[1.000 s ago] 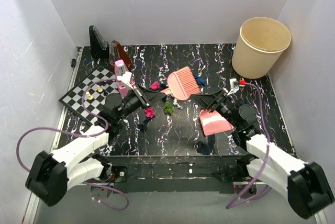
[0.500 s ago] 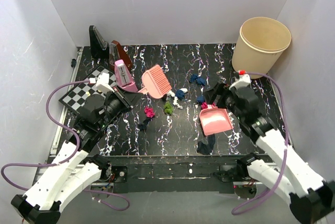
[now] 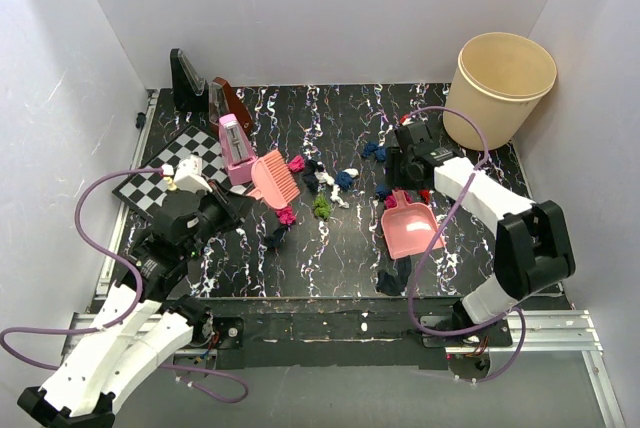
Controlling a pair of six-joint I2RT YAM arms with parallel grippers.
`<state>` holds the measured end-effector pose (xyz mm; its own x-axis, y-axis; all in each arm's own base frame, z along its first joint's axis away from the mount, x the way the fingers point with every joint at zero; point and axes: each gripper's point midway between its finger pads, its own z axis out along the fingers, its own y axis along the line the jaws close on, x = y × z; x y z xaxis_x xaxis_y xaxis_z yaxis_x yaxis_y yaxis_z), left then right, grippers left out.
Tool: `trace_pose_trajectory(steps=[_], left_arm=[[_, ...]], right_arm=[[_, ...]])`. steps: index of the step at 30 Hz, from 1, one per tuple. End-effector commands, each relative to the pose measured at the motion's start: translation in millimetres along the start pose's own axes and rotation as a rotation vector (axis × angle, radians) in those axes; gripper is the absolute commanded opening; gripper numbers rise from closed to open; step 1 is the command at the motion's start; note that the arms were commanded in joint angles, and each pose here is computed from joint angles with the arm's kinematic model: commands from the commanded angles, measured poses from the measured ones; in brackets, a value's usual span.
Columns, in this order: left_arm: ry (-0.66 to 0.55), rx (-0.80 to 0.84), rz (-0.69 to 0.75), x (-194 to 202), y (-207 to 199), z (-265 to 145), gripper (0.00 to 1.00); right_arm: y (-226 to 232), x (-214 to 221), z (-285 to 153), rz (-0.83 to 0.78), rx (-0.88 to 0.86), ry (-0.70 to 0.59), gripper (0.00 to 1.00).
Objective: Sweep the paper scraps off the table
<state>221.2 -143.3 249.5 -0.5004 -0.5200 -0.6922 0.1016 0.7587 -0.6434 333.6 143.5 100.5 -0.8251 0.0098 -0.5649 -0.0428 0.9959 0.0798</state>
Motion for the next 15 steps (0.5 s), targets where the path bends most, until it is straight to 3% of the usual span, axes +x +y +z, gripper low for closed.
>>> trace_pose_trajectory(steps=[1,11,15], left_arm=[[-0.042,-0.032,0.023,-13,3,-8,0.0],[-0.057,-0.05,0.032,-17,6,-9,0.0],[-0.058,-0.056,0.034,-17,7,-9,0.0]], right_arm=[[-3,-11,2,-0.013,0.005,0.015,0.66],[3,-7,33,-0.004,0.003,0.081,0.62],[2,-7,43,0.0,0.021,0.101,0.56]])
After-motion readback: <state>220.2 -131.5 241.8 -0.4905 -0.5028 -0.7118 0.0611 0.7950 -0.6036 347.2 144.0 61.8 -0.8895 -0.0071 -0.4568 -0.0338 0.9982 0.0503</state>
